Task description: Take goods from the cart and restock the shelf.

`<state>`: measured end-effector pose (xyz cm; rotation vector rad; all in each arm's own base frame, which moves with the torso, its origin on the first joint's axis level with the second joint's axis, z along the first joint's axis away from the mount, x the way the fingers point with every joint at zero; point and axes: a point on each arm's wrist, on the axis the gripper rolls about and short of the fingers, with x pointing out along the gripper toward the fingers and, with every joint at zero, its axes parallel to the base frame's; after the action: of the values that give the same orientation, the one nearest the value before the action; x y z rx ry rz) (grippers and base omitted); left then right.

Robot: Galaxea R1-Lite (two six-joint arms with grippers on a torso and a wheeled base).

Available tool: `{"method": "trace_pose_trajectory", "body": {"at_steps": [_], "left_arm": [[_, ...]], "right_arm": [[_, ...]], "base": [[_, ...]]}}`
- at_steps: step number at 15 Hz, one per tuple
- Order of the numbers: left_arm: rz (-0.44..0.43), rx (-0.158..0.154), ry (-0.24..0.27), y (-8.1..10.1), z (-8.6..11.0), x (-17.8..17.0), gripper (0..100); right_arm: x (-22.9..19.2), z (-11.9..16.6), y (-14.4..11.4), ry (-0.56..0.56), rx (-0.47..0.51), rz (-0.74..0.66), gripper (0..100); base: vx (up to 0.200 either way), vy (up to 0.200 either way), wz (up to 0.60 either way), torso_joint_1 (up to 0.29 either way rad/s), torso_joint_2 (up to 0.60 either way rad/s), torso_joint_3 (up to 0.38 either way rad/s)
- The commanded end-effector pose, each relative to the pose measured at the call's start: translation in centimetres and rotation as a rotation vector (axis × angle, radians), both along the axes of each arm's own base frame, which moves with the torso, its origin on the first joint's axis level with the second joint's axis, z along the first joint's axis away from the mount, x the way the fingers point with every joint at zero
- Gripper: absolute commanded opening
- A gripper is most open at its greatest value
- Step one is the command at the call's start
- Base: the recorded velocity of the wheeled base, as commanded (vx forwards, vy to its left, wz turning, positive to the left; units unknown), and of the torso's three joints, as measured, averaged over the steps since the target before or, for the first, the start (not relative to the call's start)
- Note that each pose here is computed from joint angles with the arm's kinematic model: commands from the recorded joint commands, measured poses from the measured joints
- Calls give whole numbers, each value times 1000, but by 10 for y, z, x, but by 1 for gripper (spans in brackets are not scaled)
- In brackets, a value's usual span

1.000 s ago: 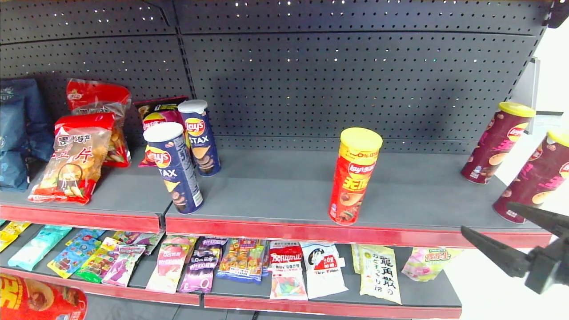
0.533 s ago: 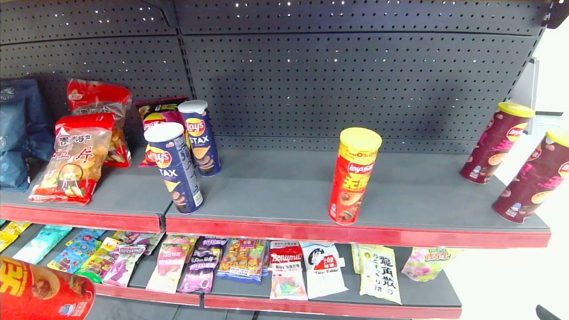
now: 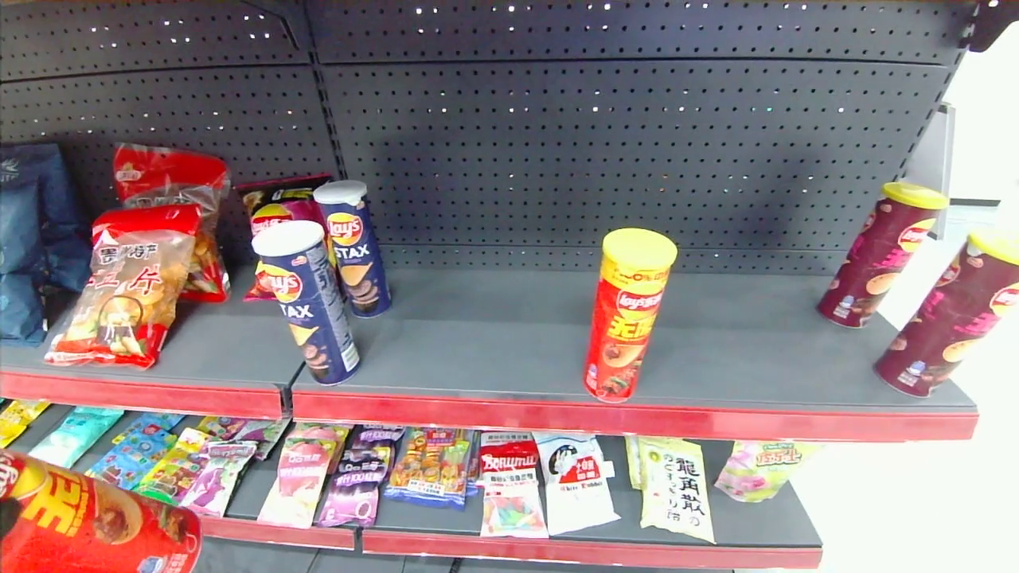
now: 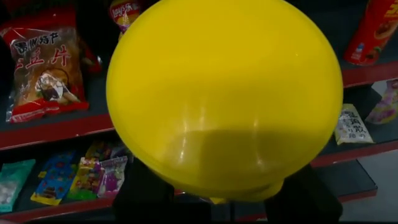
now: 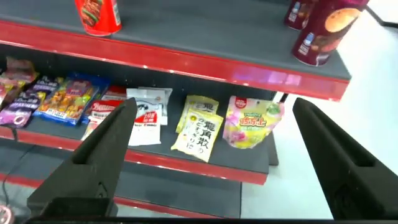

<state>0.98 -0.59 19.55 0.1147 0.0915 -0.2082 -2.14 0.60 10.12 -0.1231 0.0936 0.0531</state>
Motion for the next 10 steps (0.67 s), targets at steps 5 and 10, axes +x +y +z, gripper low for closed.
{"method": "trace_pose_trajectory", "body": {"at_steps": [5, 10], "left_arm": [[-19, -9, 66, 1, 2, 16, 0], [-38, -21, 140, 5, 9, 48, 0]], "right_arm": [[2, -14, -1, 26, 3, -16, 100], [2, -16, -1, 33, 93, -29, 100]], "base": [[0, 0, -600, 4, 1, 2], [0, 0, 0, 0, 0, 0]]}}
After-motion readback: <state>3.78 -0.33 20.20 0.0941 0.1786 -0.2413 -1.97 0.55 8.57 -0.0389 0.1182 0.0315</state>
